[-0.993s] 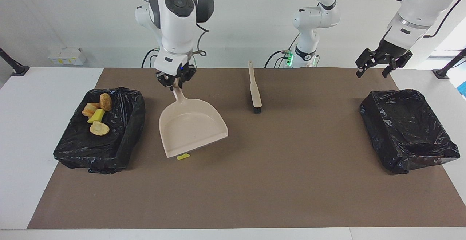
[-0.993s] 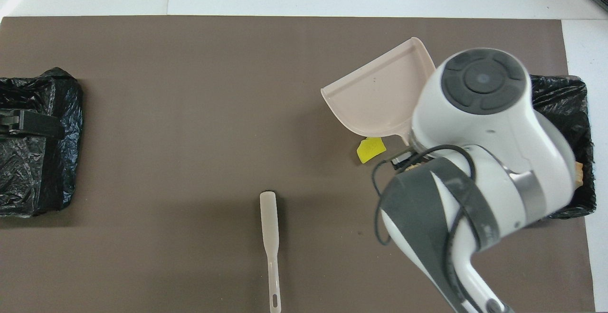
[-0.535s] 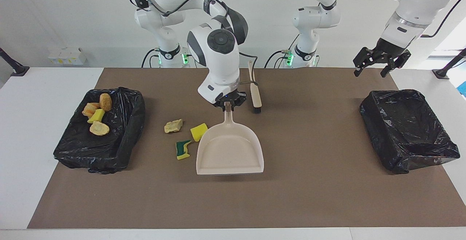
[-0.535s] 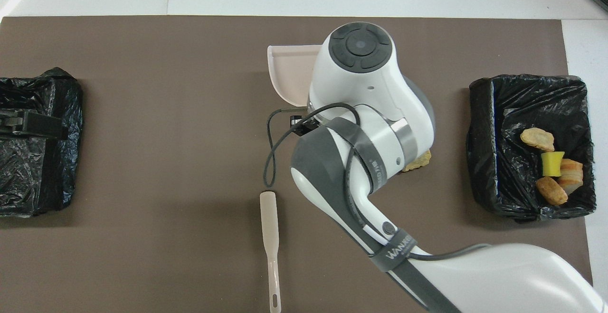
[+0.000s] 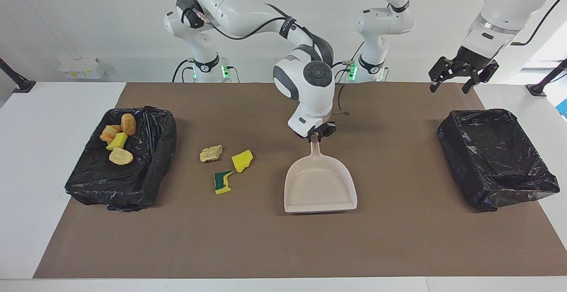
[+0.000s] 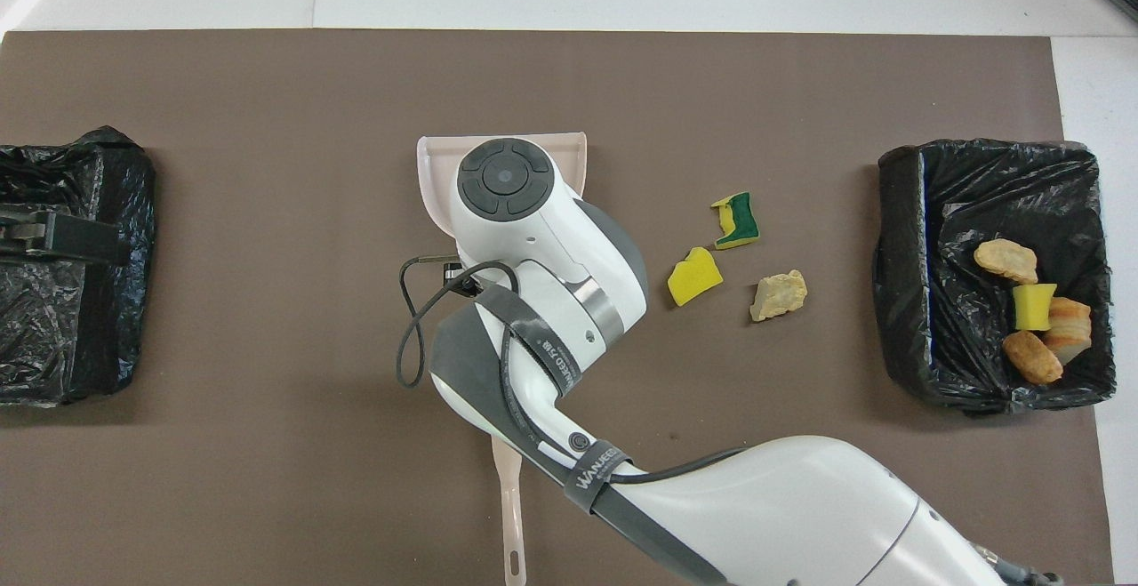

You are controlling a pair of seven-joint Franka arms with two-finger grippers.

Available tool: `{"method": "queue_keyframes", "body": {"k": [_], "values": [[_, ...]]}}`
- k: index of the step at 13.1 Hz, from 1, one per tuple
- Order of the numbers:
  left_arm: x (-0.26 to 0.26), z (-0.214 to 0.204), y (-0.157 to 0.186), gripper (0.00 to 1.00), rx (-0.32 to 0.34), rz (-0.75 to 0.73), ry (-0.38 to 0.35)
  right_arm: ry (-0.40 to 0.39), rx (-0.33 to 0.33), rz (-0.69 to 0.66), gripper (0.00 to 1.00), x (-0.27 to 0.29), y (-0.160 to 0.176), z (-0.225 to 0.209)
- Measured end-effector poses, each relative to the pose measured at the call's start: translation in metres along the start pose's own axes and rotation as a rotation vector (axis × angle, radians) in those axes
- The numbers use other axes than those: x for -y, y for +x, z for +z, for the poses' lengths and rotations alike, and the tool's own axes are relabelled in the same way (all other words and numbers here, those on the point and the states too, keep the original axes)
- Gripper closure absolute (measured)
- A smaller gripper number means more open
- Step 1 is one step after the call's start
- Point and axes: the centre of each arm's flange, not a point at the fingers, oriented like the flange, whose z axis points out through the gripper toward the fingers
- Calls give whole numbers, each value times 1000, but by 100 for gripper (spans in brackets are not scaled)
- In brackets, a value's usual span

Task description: Sweep and dump trash in bin

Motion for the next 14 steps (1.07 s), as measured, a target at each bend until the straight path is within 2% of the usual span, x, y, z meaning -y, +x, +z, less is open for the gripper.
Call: {"method": "queue_keyframes", "body": {"k": [3, 5, 7, 8, 10, 13, 14], "values": [[-14, 1, -1, 0, 7, 27, -1, 28, -31, 19, 69, -4, 17, 17], [-43, 4, -2, 0, 13, 81, -2, 31, -26, 23, 69, -4, 22, 35], [-67, 9, -5, 0, 24, 122, -2, 28, -28, 17, 69, -2, 21, 33], [-72, 11, -5, 0, 26, 130, -2, 20, -36, 6, 62, -1, 21, 32], [-76, 12, -3, 0, 8, 137, -3, 12, -48, -7, 37, 1, 19, 28], [-81, 14, 10, 0, -73, 143, -7, 1, -13, -9, 1, 1, 0, -5], [-81, 18, 16, 0, -91, 143, -8, -9, 10, -11, 0, 0, -11, -19]]}}
